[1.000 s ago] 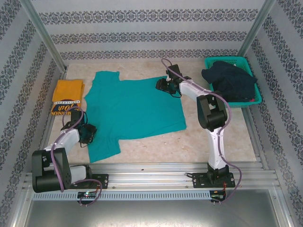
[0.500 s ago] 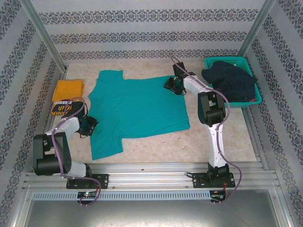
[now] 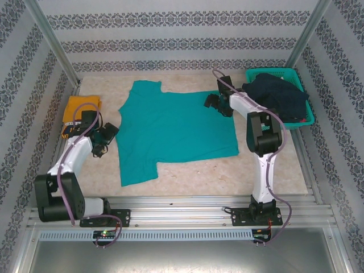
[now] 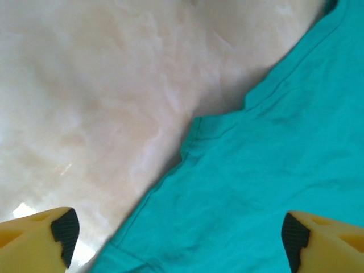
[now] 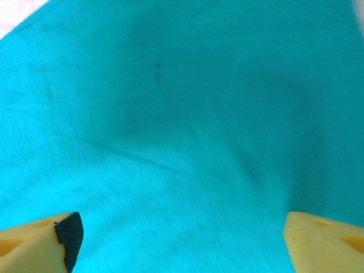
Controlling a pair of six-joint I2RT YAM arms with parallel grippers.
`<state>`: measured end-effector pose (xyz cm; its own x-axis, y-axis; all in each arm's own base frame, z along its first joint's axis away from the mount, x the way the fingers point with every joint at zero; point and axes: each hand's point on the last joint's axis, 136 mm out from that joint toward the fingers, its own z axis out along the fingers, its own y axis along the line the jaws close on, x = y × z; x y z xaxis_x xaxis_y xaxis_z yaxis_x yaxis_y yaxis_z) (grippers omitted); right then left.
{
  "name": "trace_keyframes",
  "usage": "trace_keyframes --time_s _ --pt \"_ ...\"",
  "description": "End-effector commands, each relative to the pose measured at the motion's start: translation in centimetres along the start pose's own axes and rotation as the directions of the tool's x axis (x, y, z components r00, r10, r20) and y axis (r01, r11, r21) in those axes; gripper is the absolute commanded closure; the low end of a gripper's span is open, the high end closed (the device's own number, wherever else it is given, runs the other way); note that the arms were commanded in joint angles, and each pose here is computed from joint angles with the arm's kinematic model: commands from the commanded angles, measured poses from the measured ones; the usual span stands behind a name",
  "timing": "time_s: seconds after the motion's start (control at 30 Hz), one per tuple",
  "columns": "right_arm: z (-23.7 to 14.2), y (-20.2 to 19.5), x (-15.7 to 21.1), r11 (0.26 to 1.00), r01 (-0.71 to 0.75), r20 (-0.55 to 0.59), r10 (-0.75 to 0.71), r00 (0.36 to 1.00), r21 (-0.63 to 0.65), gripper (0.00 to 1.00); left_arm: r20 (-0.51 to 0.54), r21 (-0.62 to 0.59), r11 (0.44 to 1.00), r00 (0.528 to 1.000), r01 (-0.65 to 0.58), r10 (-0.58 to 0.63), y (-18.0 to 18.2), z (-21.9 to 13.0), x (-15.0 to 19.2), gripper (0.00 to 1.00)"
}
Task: Fold and stack the t-shirts
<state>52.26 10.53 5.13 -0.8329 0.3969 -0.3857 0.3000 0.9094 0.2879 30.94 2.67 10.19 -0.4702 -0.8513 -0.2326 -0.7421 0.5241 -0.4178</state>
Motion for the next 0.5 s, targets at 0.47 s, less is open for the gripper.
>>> trace_keyframes --time_s 0.47 --pt "-11.5 -7.0 7.9 0.993 -0.107 0.078 0.104 0.992 0.038 0.07 -0.034 -0.047 0.990 0.991 0.130 -0.132 2.0 -1.9 10.0 0.00"
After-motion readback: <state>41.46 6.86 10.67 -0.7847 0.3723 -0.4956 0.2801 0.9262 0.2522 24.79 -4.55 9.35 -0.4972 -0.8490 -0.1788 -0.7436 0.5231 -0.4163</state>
